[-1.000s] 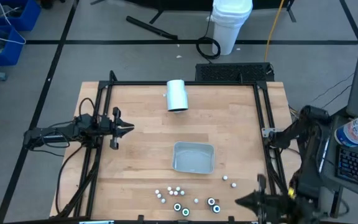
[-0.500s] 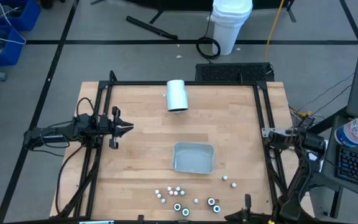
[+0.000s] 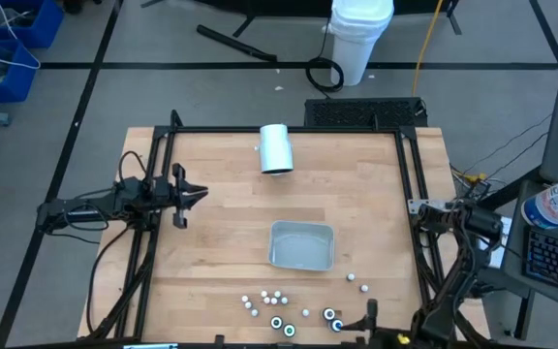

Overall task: Pick & Place food coloring
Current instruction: Put the large blue food coloring bottle into the gray bin

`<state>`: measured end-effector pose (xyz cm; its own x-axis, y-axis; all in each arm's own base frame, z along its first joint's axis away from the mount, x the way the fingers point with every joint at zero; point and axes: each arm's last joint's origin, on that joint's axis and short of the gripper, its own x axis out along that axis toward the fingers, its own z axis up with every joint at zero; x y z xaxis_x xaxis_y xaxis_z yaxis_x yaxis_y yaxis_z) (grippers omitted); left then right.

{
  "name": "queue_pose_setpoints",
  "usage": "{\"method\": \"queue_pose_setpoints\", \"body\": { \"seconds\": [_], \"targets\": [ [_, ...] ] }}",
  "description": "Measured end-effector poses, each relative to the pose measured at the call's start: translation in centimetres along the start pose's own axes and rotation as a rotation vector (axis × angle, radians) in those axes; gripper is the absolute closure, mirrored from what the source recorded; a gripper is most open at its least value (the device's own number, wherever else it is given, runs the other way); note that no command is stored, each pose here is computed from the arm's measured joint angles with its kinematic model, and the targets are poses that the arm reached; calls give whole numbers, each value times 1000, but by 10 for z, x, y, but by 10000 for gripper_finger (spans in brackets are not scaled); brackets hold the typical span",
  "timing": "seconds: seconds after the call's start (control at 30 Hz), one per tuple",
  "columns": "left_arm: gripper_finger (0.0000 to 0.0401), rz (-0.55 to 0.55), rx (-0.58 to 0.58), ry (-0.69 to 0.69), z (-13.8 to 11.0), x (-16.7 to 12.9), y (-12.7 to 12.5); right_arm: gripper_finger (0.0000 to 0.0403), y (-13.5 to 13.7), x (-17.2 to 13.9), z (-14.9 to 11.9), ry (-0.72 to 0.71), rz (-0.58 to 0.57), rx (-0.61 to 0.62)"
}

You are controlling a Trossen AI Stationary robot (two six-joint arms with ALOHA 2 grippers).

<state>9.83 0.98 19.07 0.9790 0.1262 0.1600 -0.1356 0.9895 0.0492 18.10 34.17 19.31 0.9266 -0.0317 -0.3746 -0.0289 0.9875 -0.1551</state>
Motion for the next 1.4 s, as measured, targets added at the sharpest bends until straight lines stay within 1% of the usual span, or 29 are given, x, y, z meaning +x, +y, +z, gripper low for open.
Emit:
{"method": "queue_pose_setpoints", "body": {
  "seconds": [0.1,0.2,0.3,0.47,0.6,0.73,0.83,1.03,1.17,1.4],
  "targets": [
    [343,15,0,0,0,0,0,228,0,1,-1,44,45,37],
    [343,15,0,-1,0,0,0,225,-1,0,-5,79,53,82],
    [343,15,0,-2,0,0,0,228,-2,-2,-7,72,19,113],
    [343,15,-1,-3,0,0,0,228,-7,-12,-15,23,-92,152],
    [343,15,-1,-4,0,0,0,229,-11,-15,-26,50,-108,241],
    [343,16,-2,-12,1,0,1,229,-12,-11,-41,83,-68,305],
    [343,16,-2,-12,1,0,1,229,-13,-8,-52,77,-29,321],
    [343,16,-3,-12,1,0,1,229,-16,-1,-65,8,37,334],
    [343,15,-2,-12,1,0,0,229,-23,8,-67,-1,37,334],
    [343,15,-2,-5,1,0,0,229,-29,19,-66,46,64,328]
  ]
}}
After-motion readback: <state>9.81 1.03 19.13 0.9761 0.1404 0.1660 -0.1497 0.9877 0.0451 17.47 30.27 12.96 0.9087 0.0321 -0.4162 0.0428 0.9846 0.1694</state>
